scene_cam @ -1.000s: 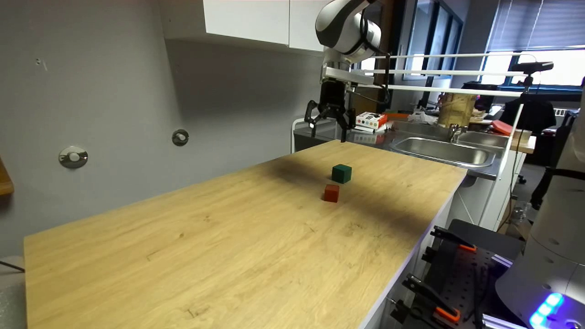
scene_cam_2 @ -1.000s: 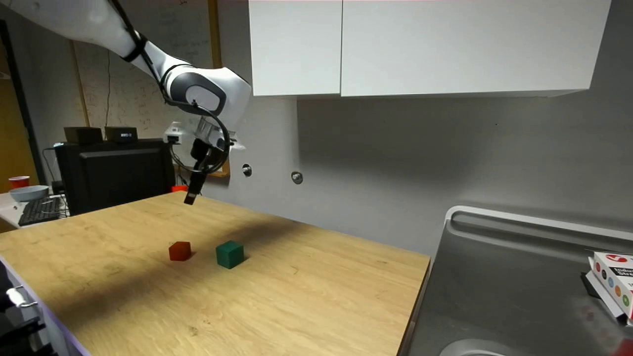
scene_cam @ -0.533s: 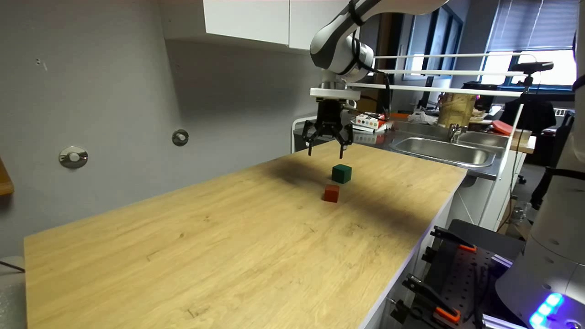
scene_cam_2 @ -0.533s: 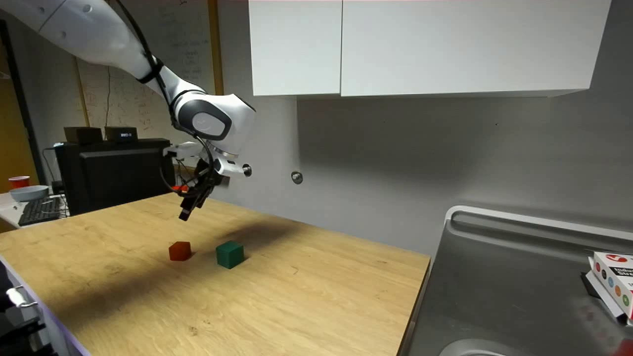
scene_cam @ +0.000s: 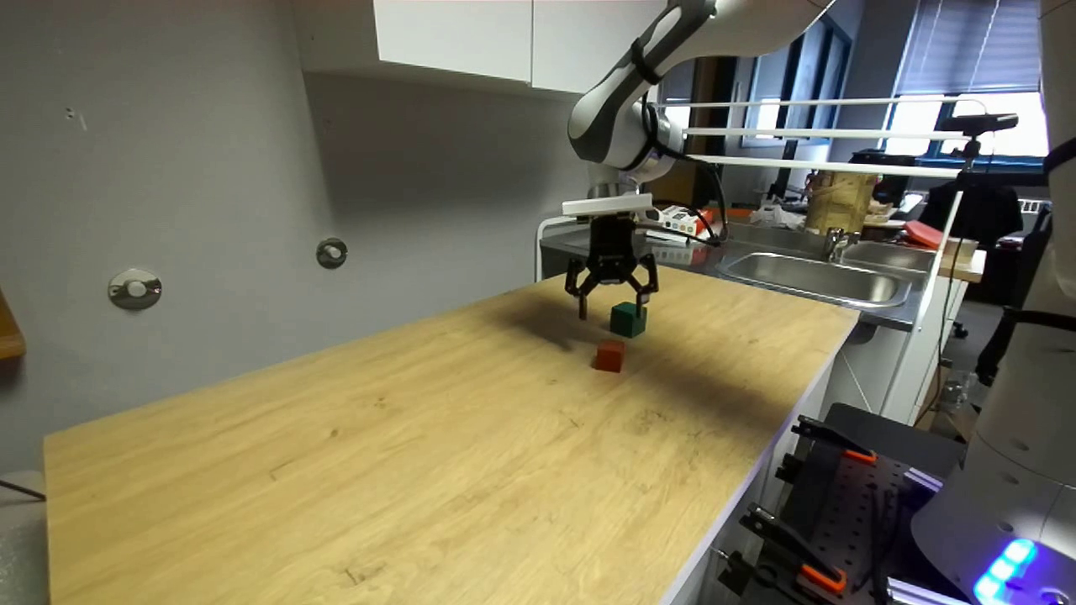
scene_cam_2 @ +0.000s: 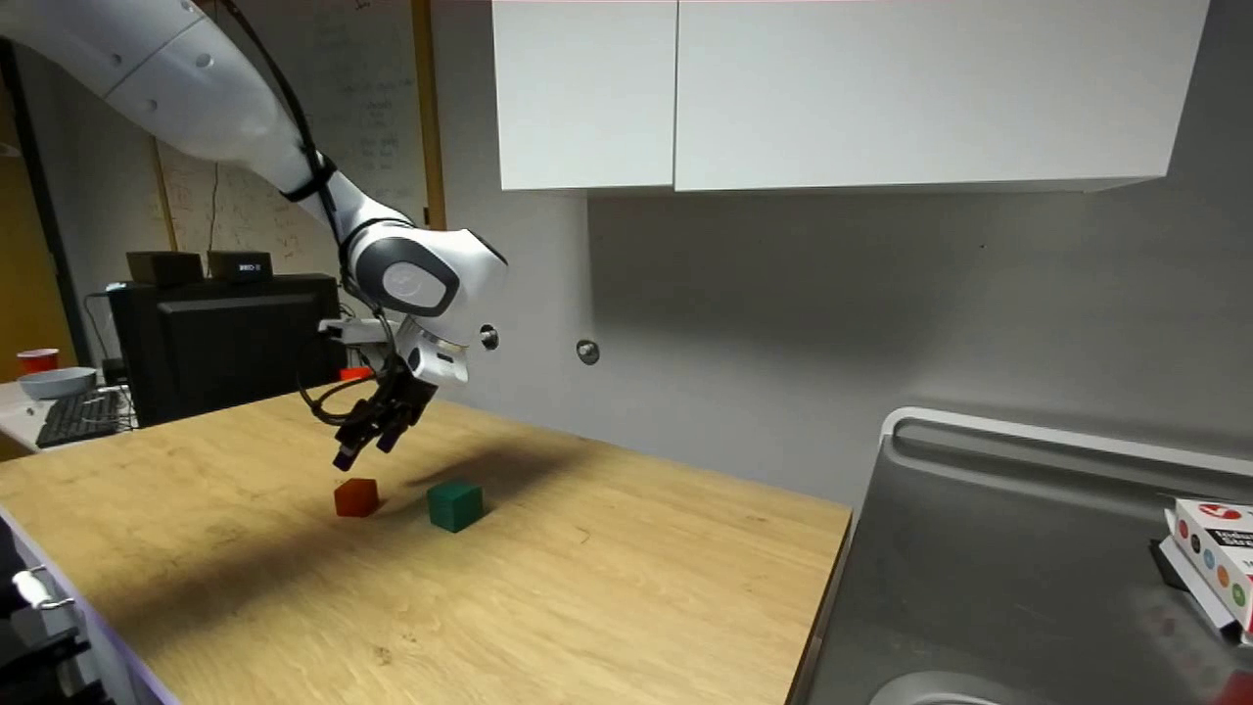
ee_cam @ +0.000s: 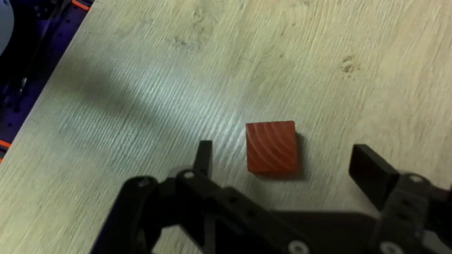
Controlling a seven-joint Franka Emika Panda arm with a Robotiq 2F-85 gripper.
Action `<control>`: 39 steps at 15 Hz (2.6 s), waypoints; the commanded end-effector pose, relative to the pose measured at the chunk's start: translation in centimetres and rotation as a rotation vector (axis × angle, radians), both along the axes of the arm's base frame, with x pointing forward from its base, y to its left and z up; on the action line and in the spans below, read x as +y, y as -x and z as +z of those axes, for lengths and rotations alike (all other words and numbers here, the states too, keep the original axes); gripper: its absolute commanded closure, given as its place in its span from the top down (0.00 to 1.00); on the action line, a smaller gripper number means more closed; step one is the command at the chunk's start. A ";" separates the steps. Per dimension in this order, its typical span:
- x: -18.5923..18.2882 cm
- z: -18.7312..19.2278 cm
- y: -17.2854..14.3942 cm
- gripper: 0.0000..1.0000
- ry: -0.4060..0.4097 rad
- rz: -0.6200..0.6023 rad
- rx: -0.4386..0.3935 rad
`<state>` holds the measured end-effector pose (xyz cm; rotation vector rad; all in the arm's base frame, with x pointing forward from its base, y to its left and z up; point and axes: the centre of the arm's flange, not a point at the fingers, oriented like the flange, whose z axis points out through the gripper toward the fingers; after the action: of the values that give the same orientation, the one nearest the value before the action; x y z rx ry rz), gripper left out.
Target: Place the orange block on top of the green block
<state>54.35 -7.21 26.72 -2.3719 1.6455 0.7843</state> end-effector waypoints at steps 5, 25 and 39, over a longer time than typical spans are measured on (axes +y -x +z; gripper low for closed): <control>1.4 -3.6 0.3 1.00 0.083 0.011 0.130; -7.6 3.1 -3.8 0.19 0.063 -0.179 -0.048; -14.5 0.1 -2.0 0.19 0.041 -0.329 -0.002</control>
<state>55.70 -21.44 26.70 -2.0680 2.0028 0.6730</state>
